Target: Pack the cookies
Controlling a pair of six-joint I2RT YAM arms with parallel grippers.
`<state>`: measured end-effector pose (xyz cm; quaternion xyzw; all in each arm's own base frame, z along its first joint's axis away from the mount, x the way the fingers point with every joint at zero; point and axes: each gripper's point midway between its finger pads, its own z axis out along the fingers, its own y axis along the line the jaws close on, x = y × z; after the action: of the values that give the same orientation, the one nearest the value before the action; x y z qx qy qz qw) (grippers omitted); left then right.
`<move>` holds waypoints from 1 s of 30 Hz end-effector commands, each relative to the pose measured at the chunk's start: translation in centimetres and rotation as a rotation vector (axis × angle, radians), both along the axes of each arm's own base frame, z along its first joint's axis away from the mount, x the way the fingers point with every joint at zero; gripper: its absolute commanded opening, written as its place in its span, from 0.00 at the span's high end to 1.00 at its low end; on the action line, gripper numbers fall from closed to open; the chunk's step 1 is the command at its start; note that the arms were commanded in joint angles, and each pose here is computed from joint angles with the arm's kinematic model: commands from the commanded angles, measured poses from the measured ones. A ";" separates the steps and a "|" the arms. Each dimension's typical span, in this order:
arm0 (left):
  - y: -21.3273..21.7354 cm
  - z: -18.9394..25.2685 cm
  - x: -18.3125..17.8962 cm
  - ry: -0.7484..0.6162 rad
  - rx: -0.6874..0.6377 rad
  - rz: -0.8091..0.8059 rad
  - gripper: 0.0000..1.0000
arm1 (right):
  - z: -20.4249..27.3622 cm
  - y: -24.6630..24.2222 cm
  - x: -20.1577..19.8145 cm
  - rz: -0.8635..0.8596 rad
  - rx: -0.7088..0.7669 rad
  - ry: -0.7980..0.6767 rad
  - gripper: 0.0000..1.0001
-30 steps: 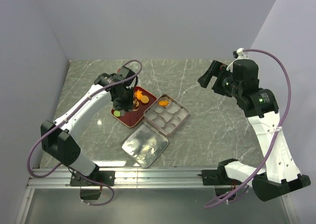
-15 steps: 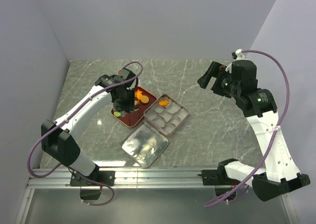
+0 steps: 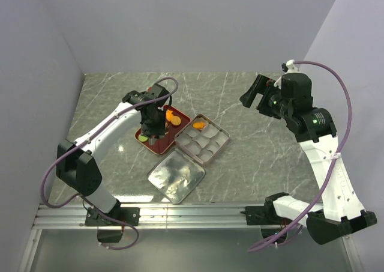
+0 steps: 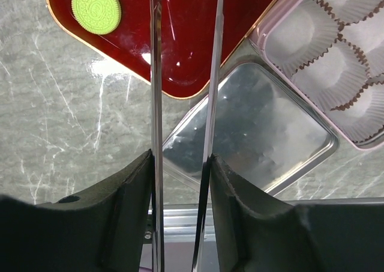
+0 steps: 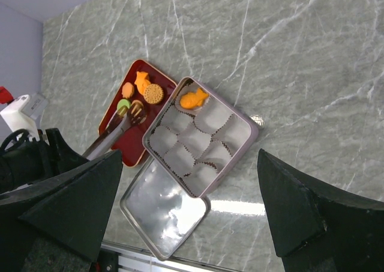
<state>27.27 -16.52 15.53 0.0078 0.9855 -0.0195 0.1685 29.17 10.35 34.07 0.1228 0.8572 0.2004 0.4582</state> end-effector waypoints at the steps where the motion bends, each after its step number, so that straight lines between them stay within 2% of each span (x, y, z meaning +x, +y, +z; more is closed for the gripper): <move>1: -0.5 0.7 1.2 -0.043 -0.005 0.005 0.54 | 1.4 -0.2 0.2 -0.010 0.009 -0.058 0.00; 7: -0.9 0.6 1.6 -0.038 -0.003 -0.003 0.57 | 1.5 0.0 0.2 -0.004 0.010 -0.057 0.00; 14: -1.0 1.2 1.9 -0.045 -0.002 -0.005 0.68 | 1.6 0.1 0.3 -0.001 0.010 -0.059 0.00; 24: -1.0 4.5 2.7 -0.093 -0.004 -0.001 0.73 | 1.7 0.6 0.4 0.014 0.013 -0.060 0.00; 30: -2.4 7.5 3.4 -0.147 -0.073 -0.026 0.72 | 1.8 0.5 0.3 0.012 0.011 -0.065 0.00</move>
<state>30.31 -18.07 20.88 0.0057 0.9746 -0.0393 0.2204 29.05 10.72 34.07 0.1177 0.8580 0.2027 0.4571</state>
